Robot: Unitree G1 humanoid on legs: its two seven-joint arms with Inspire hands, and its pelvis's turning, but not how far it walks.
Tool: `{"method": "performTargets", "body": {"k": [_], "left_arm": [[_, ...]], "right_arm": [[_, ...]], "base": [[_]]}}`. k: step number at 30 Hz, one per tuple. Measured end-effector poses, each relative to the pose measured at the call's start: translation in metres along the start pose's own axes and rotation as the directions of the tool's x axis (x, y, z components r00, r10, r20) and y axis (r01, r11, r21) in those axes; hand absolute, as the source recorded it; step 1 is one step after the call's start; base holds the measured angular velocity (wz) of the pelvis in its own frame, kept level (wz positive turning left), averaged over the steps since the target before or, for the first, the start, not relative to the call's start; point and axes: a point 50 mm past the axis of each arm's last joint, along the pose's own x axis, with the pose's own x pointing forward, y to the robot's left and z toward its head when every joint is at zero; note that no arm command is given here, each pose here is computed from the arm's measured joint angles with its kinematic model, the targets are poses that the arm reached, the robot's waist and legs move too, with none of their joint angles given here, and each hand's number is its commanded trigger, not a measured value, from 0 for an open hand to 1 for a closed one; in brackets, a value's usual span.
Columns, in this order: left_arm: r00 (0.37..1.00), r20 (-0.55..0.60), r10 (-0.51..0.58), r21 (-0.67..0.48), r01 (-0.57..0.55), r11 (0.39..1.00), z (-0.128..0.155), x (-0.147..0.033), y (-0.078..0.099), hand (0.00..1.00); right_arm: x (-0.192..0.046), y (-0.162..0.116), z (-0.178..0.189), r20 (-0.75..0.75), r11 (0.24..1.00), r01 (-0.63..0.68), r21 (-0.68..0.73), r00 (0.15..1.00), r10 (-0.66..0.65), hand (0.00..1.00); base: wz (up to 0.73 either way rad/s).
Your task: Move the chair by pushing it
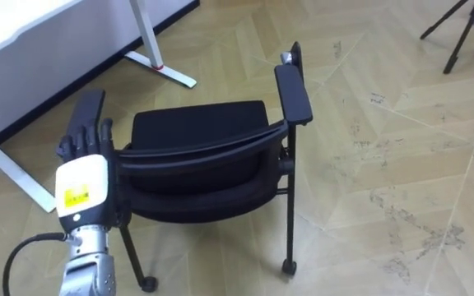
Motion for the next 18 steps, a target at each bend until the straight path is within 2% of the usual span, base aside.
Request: {"method": "performTargets", "body": {"k": [5, 18], "left_arm": [[0.999, 0.031, -0.022, 0.040, 0.020, 0.999, 0.0056, 0.0010, -0.0003, 0.00], [0.997, 0.040, -0.060, 0.043, 0.058, 0.997, 0.0108, -0.0009, -0.0046, 0.00]], "right_arm": [[-0.0001, -0.0001, -0.0010, -0.007, 1.000, 0.001, 0.010, 1.000, -0.001, 0.00], [-0.0005, -0.0002, -0.0032, -0.010, 1.000, -0.002, 0.029, 1.000, 0.002, 0.00]], "base": [[-0.08], [0.00]]}}
